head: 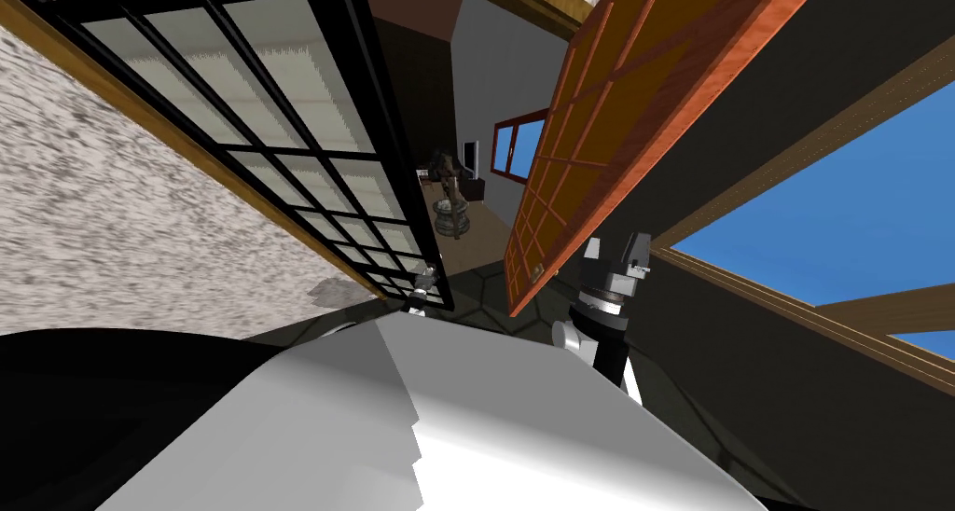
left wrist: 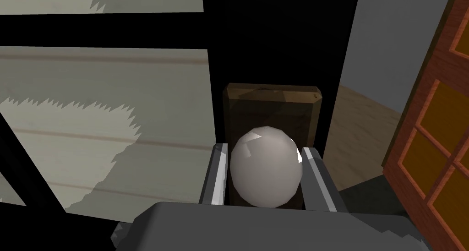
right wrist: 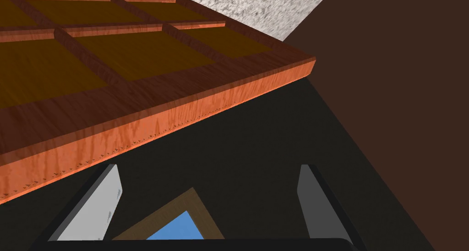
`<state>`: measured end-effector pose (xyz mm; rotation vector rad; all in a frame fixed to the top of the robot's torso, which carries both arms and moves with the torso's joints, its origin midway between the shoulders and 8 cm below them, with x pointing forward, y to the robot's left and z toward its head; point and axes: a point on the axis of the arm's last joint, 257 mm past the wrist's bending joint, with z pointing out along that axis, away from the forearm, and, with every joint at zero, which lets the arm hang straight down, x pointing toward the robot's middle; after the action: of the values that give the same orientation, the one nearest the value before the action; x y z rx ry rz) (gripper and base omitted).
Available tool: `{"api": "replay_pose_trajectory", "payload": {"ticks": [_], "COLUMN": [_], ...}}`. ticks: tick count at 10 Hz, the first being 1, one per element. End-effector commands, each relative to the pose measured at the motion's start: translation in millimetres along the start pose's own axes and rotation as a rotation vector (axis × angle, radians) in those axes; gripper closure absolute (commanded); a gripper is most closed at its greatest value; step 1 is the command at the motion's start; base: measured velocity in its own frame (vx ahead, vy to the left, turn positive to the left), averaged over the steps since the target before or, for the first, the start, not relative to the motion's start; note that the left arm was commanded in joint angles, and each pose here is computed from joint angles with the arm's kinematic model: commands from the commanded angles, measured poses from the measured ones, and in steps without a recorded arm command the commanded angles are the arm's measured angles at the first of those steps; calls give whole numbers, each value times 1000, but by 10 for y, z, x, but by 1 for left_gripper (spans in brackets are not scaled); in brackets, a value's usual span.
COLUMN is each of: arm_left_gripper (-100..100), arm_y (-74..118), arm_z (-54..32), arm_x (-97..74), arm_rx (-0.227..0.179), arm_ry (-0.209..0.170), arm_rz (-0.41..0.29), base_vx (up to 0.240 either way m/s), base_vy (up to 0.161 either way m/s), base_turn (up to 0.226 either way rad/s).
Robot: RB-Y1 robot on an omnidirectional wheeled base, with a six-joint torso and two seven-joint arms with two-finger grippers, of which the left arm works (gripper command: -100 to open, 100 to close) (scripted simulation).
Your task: Pull the door open
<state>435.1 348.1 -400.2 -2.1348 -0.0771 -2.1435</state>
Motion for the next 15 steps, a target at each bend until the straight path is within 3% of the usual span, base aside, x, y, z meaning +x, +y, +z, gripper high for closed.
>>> {"api": "replay_pose_trajectory", "payload": {"ticks": [1, 9, 12, 13, 15], "arm_left_gripper": [100, 100, 100, 100, 100], "arm_y": [-131, -451, -469, -480, -486], "arm_z": [16, -180, -200, -285, -352], "arm_x": [14, 2, -13, -11, -6], "arm_rx": [17, -44, -49, -76, -99], "arm_ry": [8, -2, -8, -6, -4], "arm_rz": [9, -37, -40, -40, -40], "base_vx": [0, -51, -33, -133, -203], "base_vy": [0, 5, 1, 33, 68], "base_turn": [0, -146, -69, -134, -115]}}
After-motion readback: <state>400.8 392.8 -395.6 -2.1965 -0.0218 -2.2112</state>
